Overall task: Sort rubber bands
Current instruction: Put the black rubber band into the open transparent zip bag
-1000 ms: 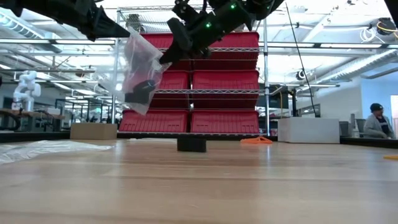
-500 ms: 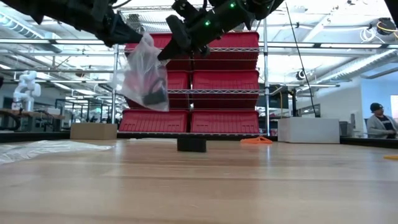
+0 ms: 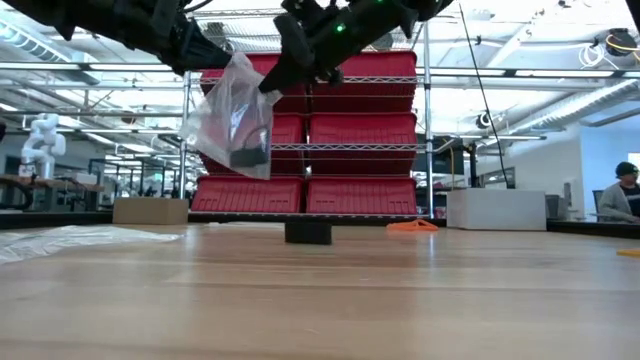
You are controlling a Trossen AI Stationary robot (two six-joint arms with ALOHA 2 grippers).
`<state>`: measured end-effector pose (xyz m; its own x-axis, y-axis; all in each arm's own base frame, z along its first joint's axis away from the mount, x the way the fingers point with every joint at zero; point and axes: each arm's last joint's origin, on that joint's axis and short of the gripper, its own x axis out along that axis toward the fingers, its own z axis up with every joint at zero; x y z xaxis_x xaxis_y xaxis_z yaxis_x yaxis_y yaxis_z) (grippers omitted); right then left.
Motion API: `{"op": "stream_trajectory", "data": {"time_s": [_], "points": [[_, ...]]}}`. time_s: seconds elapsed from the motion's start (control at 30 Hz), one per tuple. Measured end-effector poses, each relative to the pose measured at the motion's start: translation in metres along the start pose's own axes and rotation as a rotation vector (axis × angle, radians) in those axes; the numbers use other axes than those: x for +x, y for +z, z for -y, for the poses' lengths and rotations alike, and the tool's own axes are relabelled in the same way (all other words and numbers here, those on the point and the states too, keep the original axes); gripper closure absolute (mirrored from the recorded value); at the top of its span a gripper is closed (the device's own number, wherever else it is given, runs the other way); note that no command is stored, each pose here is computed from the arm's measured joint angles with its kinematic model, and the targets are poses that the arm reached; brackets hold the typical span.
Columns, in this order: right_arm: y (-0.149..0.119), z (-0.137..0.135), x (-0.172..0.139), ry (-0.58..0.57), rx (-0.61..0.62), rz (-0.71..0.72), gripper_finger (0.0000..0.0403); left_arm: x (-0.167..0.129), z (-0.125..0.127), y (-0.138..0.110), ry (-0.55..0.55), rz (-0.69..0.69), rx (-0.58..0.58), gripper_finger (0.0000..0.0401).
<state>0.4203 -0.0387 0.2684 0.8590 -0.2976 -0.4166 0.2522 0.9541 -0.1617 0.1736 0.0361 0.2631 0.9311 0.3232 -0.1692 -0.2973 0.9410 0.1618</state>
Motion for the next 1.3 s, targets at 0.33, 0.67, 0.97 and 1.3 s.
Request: {"op": "stream_trajectory", "data": {"time_s": [0.33,0.67,0.97,1.3], "points": [[0.010,0.010,-0.045,0.004,0.023,-0.133,0.0266,-0.001,0.000,0.000,0.000,-0.001,0.000,0.0401],[0.001,-0.014,-0.091,0.078,0.128,-0.363,0.0201,-0.001,0.000,0.000,0.000,-0.003,0.000,0.0401],[-0.047,-0.103,-0.050,0.154,0.182,-0.507,0.0167,-0.001,0.000,0.000,0.000,-0.003,-0.001,0.0401],[-0.104,-0.122,-0.001,0.017,0.170,-0.629,0.0158,-0.001,0.000,0.001,0.001,0.004,-0.002,0.0401]]}}
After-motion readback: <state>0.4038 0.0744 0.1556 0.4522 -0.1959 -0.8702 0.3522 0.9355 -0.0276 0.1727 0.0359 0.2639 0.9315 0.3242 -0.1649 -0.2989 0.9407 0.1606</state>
